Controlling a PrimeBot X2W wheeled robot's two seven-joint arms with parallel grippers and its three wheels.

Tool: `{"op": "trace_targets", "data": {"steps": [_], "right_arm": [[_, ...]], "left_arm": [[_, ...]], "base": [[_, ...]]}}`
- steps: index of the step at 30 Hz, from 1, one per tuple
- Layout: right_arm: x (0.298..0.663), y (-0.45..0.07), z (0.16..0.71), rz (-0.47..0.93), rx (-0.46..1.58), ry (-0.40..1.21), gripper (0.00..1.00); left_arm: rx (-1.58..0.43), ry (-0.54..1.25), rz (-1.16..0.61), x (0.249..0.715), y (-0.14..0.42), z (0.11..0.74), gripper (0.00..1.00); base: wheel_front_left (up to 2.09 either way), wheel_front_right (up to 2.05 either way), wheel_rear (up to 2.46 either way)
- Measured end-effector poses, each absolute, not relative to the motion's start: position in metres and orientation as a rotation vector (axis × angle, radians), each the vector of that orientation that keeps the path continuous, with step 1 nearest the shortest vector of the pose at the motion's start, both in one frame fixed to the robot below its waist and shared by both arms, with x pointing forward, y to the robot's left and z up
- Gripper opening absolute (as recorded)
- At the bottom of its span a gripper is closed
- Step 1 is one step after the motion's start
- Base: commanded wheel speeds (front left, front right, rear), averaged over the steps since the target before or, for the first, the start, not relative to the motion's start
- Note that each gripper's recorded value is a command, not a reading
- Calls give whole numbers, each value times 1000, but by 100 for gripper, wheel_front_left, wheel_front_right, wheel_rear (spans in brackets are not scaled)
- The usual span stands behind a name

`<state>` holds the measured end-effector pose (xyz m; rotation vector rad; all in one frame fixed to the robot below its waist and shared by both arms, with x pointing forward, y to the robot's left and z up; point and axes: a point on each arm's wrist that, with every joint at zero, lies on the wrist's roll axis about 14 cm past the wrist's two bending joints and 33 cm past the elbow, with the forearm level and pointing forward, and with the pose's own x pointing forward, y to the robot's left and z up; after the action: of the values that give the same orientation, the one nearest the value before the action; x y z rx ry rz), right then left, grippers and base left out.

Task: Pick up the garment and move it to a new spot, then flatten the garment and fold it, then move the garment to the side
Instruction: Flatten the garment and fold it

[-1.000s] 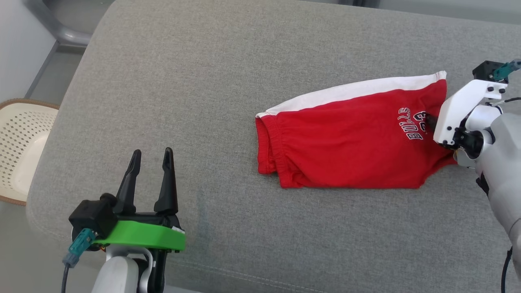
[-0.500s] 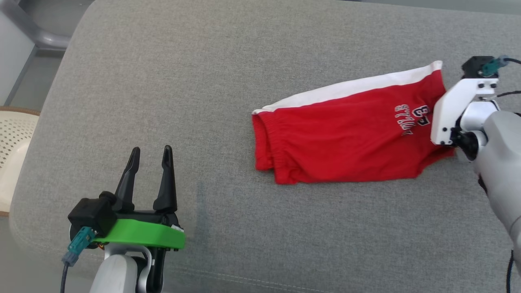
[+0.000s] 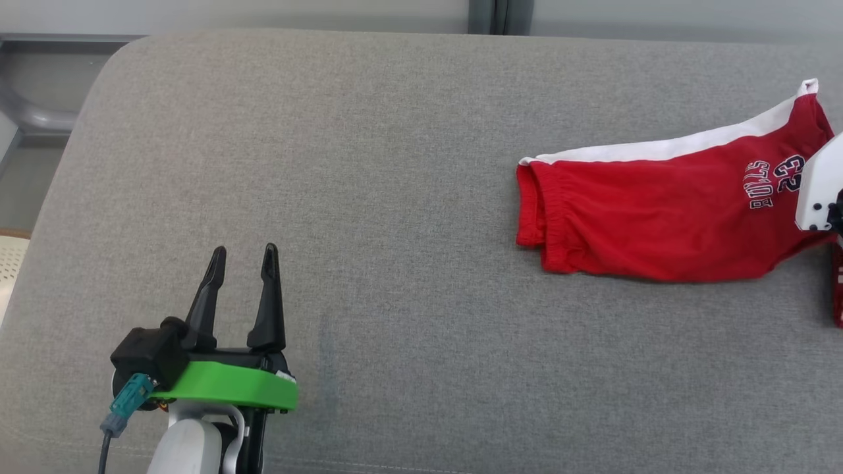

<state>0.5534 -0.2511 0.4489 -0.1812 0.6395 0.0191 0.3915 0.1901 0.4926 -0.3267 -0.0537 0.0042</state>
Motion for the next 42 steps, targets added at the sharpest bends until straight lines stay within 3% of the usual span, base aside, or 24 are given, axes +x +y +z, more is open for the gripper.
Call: {"op": "trace_targets", "data": {"steps": [4, 9, 13, 23, 24, 25, 32, 37, 41, 42], "right_arm": [[558, -230, 466, 58, -189, 604, 0], [564, -132, 488, 263, -187, 530, 0], [545, -63, 483, 431, -203, 546, 0], [495, -14, 450, 587, -209, 677, 0], [492, -12, 449, 592, -199, 677, 45], [489, -8, 451, 599, -179, 672, 100], [502, -9, 516, 572, 1, 455, 100], [515, -50, 559, 454, 78, 297, 100], [517, -100, 549, 321, 46, 291, 100], [516, -115, 539, 286, 21, 314, 47]], "left_arm": [[-332, -68, -15, 391, 185, 498, 100], [-336, -66, -23, 387, 182, 498, 100], [-354, -68, -6, 385, 186, 498, 100], [-351, -55, 17, 381, 193, 494, 100], [-350, -54, 19, 381, 194, 493, 100], [-350, -53, 21, 380, 194, 493, 100], [-348, -57, 24, 380, 196, 494, 100], [-345, -63, 3, 381, 189, 497, 100], [-346, -71, -14, 382, 184, 500, 100], [-345, -71, -18, 382, 183, 501, 100]], "base": [[0, 0, 0], [0, 0, 0], [0, 0, 0], [0, 0, 0], [0, 0, 0], [0, 0, 0], [0, 0, 0], [0, 0, 0], [0, 0, 0], [0, 0, 0]]}}
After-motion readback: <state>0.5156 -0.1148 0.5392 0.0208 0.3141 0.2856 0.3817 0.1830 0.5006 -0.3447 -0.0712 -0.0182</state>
